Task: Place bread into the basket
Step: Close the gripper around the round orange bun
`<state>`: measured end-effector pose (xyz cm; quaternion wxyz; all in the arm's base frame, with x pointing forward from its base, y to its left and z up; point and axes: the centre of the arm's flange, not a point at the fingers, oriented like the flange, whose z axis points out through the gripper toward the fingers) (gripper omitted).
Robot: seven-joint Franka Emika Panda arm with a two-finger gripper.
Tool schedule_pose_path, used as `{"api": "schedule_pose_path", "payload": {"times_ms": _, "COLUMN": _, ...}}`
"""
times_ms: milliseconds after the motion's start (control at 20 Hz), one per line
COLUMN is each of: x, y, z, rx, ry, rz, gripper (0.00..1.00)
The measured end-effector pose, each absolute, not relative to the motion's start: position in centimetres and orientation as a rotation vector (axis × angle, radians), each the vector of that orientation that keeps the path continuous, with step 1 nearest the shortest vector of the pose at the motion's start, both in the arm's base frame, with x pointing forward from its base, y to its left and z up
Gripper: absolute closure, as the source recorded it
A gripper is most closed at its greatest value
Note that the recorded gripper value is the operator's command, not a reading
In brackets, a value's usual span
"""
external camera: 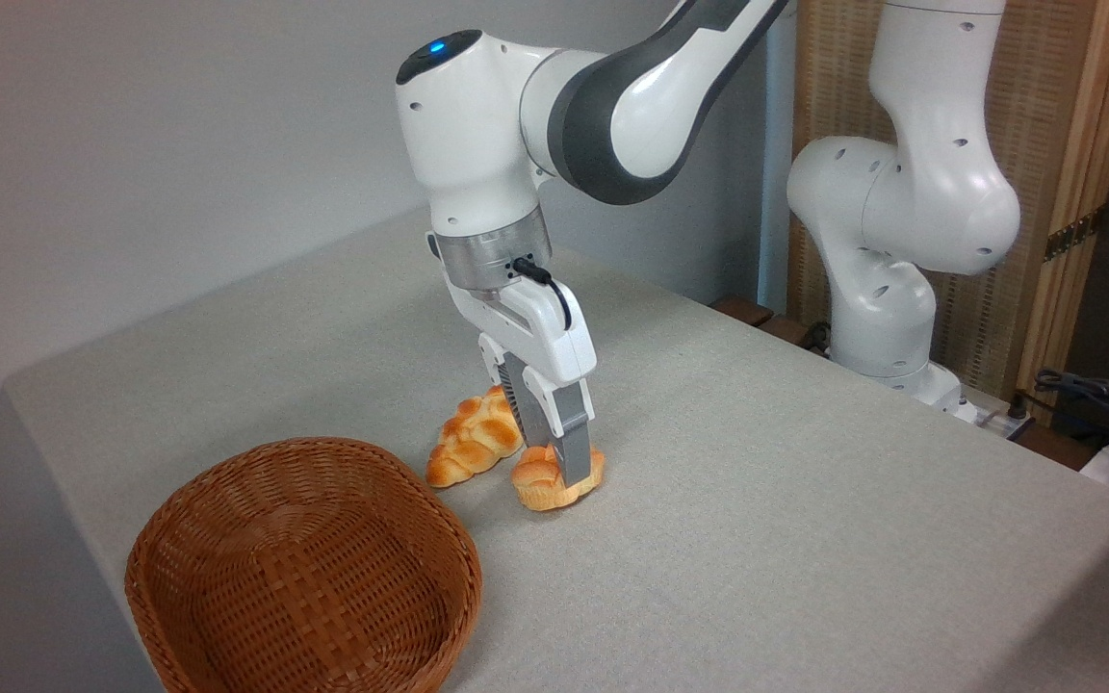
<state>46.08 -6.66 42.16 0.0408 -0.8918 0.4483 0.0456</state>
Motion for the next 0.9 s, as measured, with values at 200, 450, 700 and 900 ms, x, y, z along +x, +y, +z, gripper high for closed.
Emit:
{"api": "schedule_pose_path", "payload": {"times_ms": 200, "x": 46.1, "y": -6.7, "z": 42.2, "rx": -2.731, "ry": 1.373, "rz": 0.140, "gripper": 0.70}}
{"api": "schedule_pose_path", "payload": {"times_ms": 450, "x": 46.1, "y": -6.6, "z": 42.6, "rx": -2.733, "ry": 1.371, "rz": 0.155, "gripper": 0.72}}
{"api": "schedule_pose_path", "payload": {"times_ms": 700, "x": 46.3, "y": -6.7, "z": 43.3, "rx": -2.733, "ry": 1.369, "rz": 0.147, "gripper": 0.72}}
{"api": "schedule_pose_path", "payload": {"times_ms": 900, "x": 46.4, "y": -6.7, "z": 43.4, "rx": -2.732, "ry": 1.368, "rz": 0.146, "gripper": 0.73}}
